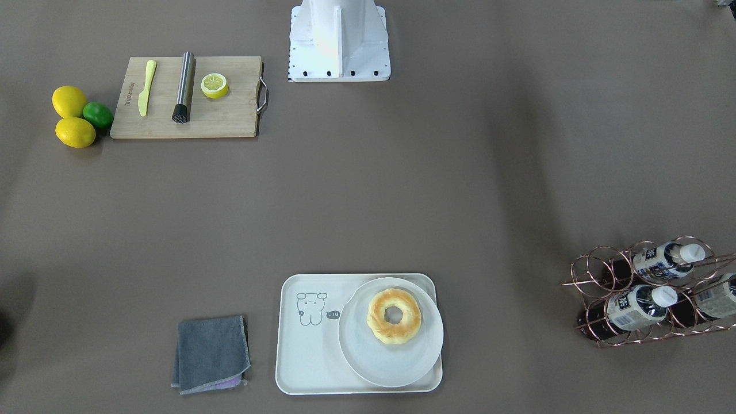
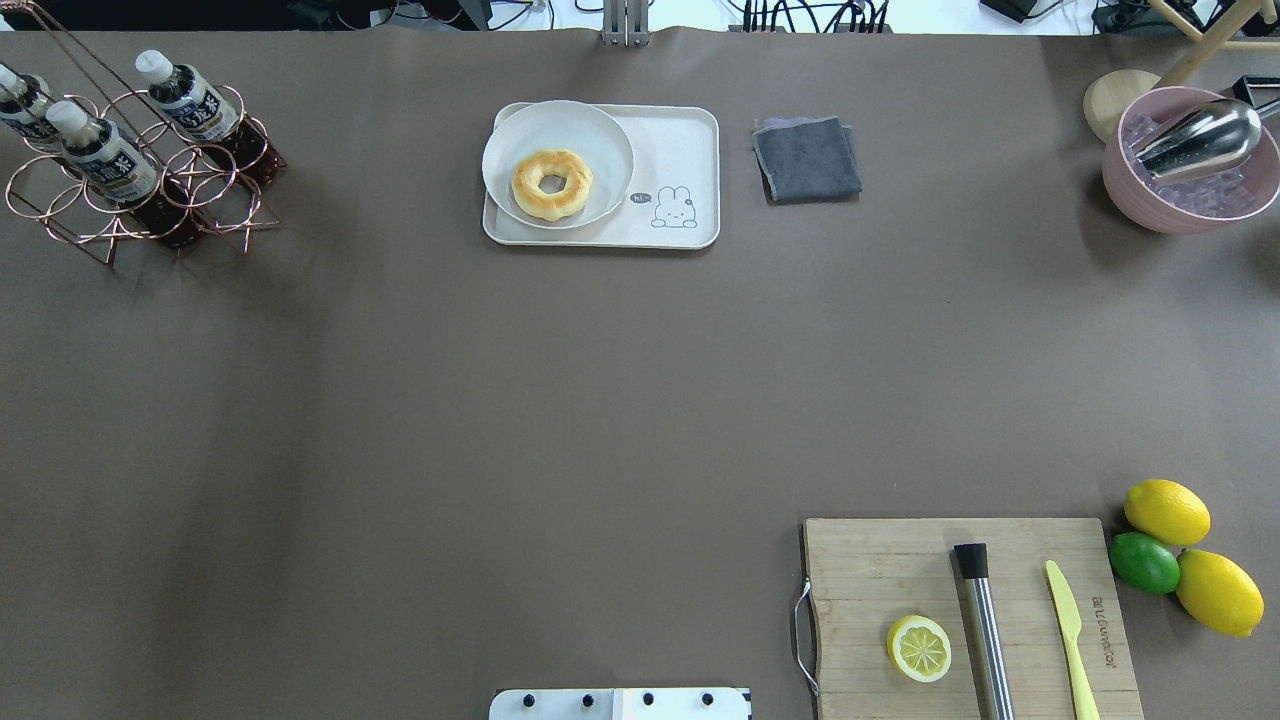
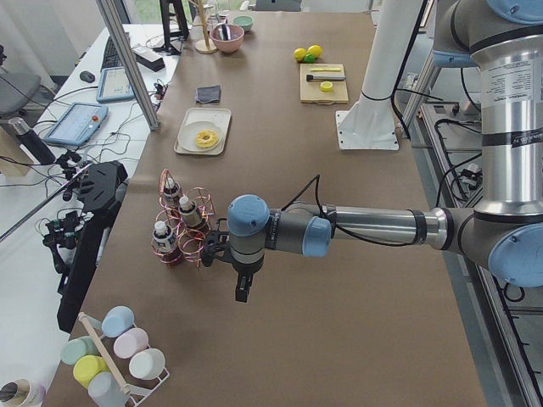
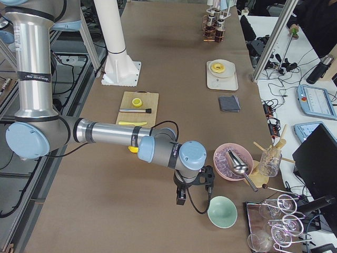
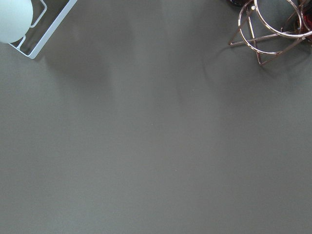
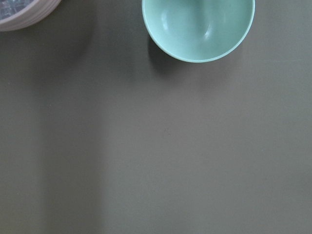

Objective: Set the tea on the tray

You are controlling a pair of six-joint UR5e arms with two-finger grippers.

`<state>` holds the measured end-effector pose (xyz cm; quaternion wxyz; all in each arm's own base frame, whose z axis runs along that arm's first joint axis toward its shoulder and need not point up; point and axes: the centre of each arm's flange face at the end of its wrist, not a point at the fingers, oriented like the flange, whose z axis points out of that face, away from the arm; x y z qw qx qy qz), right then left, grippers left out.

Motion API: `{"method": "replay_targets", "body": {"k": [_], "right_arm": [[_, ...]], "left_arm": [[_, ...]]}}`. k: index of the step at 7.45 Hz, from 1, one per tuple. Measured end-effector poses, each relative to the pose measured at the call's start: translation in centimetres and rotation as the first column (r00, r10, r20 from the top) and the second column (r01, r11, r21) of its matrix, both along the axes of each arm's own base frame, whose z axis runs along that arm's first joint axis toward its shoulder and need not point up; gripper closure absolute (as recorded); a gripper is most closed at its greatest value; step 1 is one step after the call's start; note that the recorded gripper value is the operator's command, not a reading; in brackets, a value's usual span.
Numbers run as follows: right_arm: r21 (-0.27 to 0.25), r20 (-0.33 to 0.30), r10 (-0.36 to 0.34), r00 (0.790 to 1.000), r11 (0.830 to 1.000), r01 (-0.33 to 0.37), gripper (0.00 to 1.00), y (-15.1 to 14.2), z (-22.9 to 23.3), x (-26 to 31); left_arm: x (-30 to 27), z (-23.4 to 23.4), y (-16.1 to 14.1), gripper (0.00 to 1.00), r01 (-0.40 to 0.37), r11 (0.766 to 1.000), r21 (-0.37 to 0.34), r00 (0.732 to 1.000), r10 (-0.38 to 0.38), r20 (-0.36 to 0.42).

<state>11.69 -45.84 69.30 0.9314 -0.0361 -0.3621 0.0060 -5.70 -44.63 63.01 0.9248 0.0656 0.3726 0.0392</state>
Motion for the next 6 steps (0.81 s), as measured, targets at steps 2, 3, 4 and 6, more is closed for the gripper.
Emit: {"method": "replay_targets", "body": {"k": [2,3,4,6], "right_arm": [[-0.001,0.001,0.001,1.000,1.000,-0.001,0.00,0.00,-0.01,-0.03],[-0.001,0.001,0.001,1.000,1.000,-0.001,0.00,-0.01,-0.01,-0.06],[-0.001,0.001,0.001,1.000,1.000,-0.001,0.00,-0.02,-0.02,-0.07],[0.002,0.003,0.001,1.000,1.000,-0.001,0.00,-0.13,-0.15,-0.08]], "left_arm": [[0.02,0.06,0.03,0.02,-0.001,1.000,-0.001,1.000,0.001,-0.003],[0.02,0.17,0.00,0.02,-0.001,1.000,-0.003,1.000,0.001,-0.002],[0.02,0.18,-0.03,0.02,-0.001,1.000,-0.004,1.000,0.001,-0.002],[0.01,0.25,-0.15,0.02,0.000,1.000,-0.005,1.000,0.000,0.000]]}}
